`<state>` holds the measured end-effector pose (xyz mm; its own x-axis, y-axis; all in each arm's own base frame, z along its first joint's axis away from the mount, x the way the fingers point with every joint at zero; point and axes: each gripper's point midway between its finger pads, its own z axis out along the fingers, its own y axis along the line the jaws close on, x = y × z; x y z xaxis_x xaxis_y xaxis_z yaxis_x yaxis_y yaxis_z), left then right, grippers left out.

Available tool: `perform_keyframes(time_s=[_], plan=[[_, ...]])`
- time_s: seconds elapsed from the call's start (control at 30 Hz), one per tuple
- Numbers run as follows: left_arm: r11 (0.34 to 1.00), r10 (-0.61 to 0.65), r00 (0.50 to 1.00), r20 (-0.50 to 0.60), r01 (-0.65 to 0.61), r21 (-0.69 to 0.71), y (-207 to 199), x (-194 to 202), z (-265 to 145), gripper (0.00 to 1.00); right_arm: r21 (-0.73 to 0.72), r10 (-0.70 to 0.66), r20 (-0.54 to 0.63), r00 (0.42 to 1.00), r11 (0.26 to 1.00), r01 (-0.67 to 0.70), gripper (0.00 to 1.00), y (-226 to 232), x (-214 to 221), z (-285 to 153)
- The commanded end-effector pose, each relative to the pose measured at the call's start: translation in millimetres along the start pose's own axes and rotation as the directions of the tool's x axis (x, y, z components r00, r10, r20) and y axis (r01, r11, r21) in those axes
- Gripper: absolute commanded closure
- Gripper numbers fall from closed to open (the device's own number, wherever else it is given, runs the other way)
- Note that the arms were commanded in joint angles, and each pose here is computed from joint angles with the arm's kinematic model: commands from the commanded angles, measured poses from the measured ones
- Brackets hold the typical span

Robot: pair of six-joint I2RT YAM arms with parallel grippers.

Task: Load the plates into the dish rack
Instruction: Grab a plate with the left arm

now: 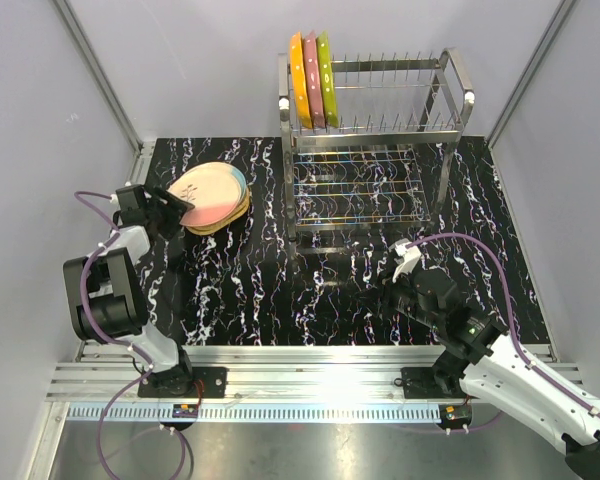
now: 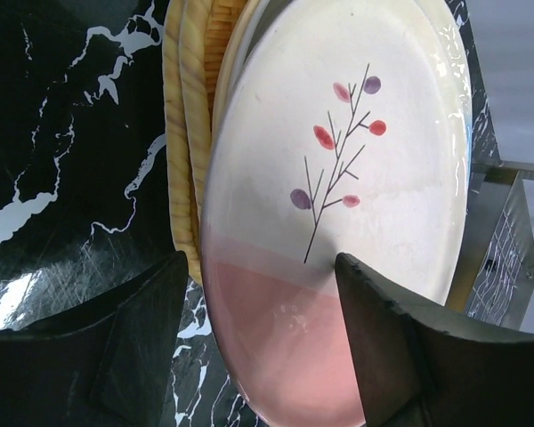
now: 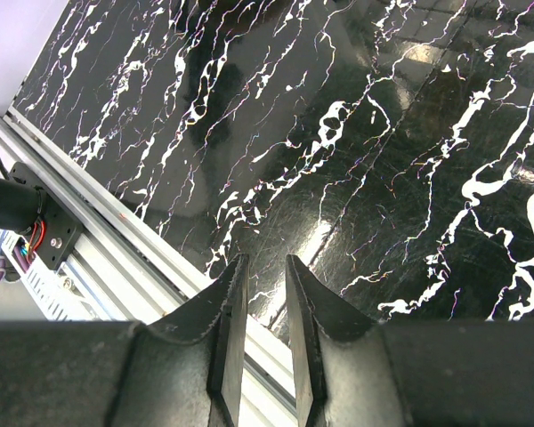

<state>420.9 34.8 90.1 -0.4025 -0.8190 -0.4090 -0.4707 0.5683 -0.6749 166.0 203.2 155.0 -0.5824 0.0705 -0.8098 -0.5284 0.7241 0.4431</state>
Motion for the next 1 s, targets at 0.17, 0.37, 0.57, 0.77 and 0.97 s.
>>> perform_keyframes(time_s=[0.17, 0.37, 0.57, 0.77, 0.97], plan=[[0.998, -0.018, 1.000, 0.015, 0.017, 0.056, -7, -4, 5, 0.38, 0.002, 0.000, 0.051, 0.999, 1.000, 0.000, 0.70, 2, -11, 1], [0.999, -0.014, 0.999, 0.031, 0.013, 0.038, -6, -6, -3, 0.40, 0.003, 0.002, 0.048, 0.999, 1.000, -0.002, 0.70, 2, -10, 1], [1.000, 0.002, 0.999, 0.055, -0.003, 0.027, -10, -11, -13, 0.45, -0.002, 0.003, 0.050, 0.999, 1.000, -0.003, 0.70, 3, -11, 0], [0.999, 0.010, 0.996, 0.085, -0.013, 0.034, -17, -19, -23, 0.54, -0.004, 0.003, 0.055, 0.999, 1.000, -0.003, 0.70, 3, -12, -1], [0.999, 0.023, 0.993, 0.112, -0.028, 0.039, -27, -29, -34, 0.58, -0.002, 0.003, 0.055, 0.998, 1.000, -0.003, 0.70, 3, -12, -1]])
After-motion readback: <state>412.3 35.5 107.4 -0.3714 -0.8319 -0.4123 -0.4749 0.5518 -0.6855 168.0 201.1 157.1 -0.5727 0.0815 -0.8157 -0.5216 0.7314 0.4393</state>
